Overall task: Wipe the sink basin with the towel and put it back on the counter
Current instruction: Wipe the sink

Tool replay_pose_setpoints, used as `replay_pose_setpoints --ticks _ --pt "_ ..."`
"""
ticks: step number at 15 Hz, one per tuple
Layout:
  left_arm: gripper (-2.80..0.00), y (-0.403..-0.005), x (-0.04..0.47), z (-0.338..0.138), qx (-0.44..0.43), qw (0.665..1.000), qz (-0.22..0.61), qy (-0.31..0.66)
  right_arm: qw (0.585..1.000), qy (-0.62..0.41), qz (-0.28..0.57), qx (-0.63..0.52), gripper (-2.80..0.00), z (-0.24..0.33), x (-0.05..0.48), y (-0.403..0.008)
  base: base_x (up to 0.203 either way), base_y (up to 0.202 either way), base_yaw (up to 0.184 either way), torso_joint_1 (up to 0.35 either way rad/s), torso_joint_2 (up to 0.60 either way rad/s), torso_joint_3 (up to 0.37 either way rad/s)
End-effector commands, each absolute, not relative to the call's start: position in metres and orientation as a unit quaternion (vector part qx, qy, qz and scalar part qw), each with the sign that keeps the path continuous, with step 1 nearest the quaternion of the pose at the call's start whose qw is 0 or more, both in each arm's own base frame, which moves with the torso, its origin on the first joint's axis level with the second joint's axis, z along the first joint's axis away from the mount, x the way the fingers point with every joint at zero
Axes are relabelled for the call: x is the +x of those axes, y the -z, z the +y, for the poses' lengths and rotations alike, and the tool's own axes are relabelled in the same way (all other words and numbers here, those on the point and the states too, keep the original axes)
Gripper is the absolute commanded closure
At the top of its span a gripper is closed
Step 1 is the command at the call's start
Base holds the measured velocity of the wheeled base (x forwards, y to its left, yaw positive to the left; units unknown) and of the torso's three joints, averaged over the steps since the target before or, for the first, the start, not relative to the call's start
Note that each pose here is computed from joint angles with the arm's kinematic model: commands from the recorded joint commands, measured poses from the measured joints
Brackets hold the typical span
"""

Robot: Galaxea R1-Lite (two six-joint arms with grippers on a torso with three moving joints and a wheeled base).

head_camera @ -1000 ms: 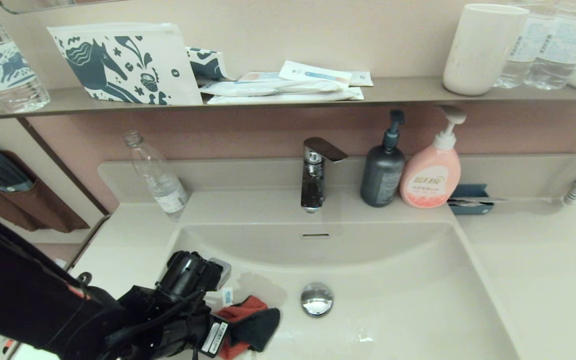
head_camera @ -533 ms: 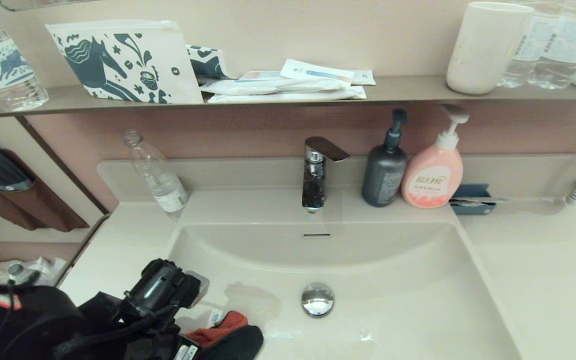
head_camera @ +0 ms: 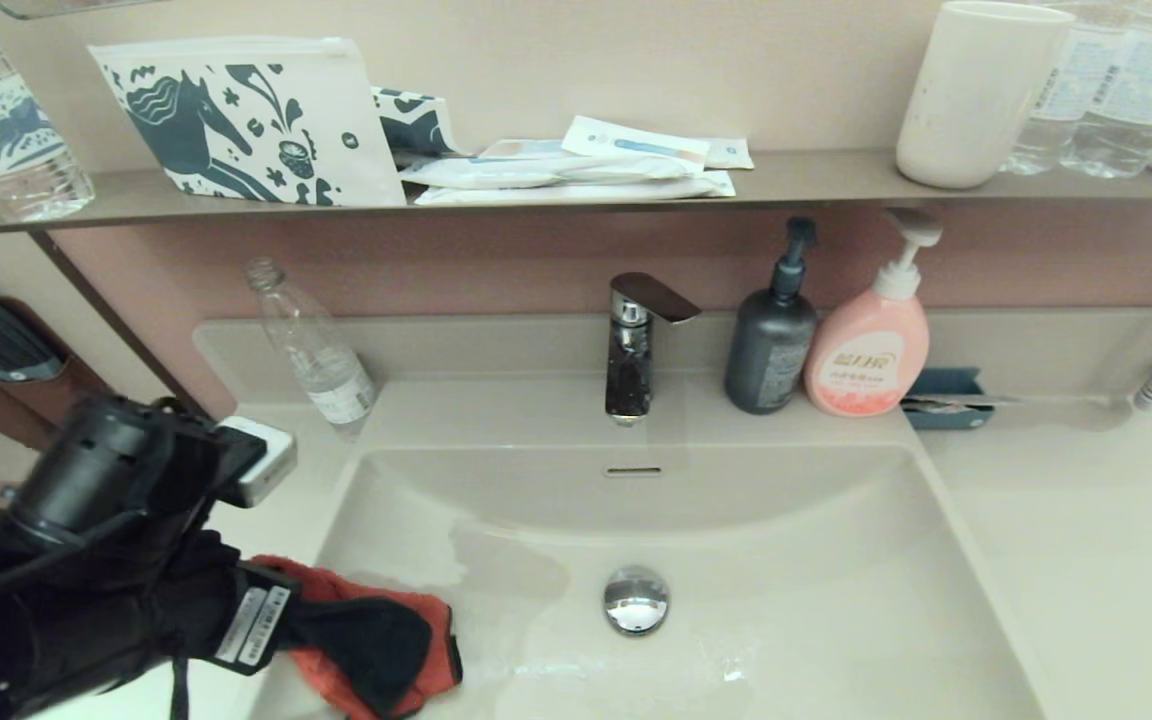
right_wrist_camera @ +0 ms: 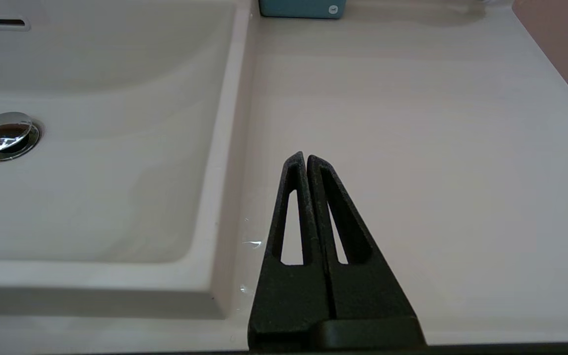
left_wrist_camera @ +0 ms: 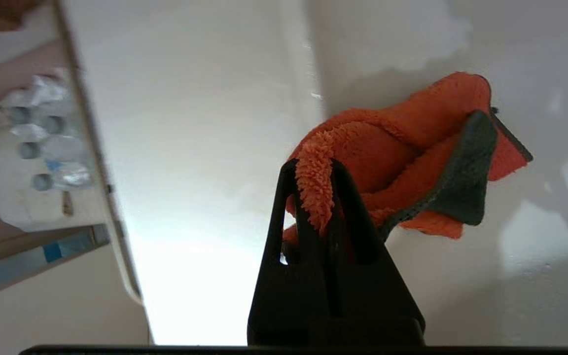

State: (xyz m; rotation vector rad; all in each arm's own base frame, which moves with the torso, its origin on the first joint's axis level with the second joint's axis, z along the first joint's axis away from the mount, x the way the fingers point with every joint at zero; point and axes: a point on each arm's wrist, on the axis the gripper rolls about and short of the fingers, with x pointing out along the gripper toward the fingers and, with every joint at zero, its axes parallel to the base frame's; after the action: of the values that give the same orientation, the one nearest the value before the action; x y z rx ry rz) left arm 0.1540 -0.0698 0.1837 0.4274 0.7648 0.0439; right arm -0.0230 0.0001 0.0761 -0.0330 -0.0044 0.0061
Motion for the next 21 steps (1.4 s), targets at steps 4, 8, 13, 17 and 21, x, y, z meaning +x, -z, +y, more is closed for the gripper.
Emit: replay_pose_setpoints --ticks 4,8,13,17,21 --pt "0.0 -0.237 0.121 -0.04 0.166 0.95 0.249 -0.095 1.0 -0.004 -0.002 -0.016 0.0 0.0 -0.023 -0.076 0.0 0.0 0.0 0.0 0.0 0.0" --pt "0.0 -0.274 0.101 -0.029 0.171 0.96 0.176 -0.134 1.0 -0.004 -0.002 -0.017 0.0 0.0 -0.023 -0.076 0.0 0.0 0.0 0.0 0.0 0.0" --pt "0.0 -0.28 0.088 -0.023 0.187 0.959 0.156 -0.143 1.0 -0.004 -0.002 -0.017 0.0 0.0 -0.023 -0.076 0.0 0.0 0.0 0.0 0.0 0.0" --pt "0.0 -0.255 0.102 -0.029 0.182 0.961 0.15 -0.143 1.0 -0.004 -0.002 -0.017 0.0 0.0 -0.023 -0.076 0.0 0.0 0.0 0.0 0.0 0.0" --pt "0.0 -0.221 0.14 -0.033 0.176 0.956 0.163 -0.167 1.0 -0.004 -0.002 -0.017 0.0 0.0 -0.023 -0.076 0.0 0.0 0.0 0.0 0.0 0.0"
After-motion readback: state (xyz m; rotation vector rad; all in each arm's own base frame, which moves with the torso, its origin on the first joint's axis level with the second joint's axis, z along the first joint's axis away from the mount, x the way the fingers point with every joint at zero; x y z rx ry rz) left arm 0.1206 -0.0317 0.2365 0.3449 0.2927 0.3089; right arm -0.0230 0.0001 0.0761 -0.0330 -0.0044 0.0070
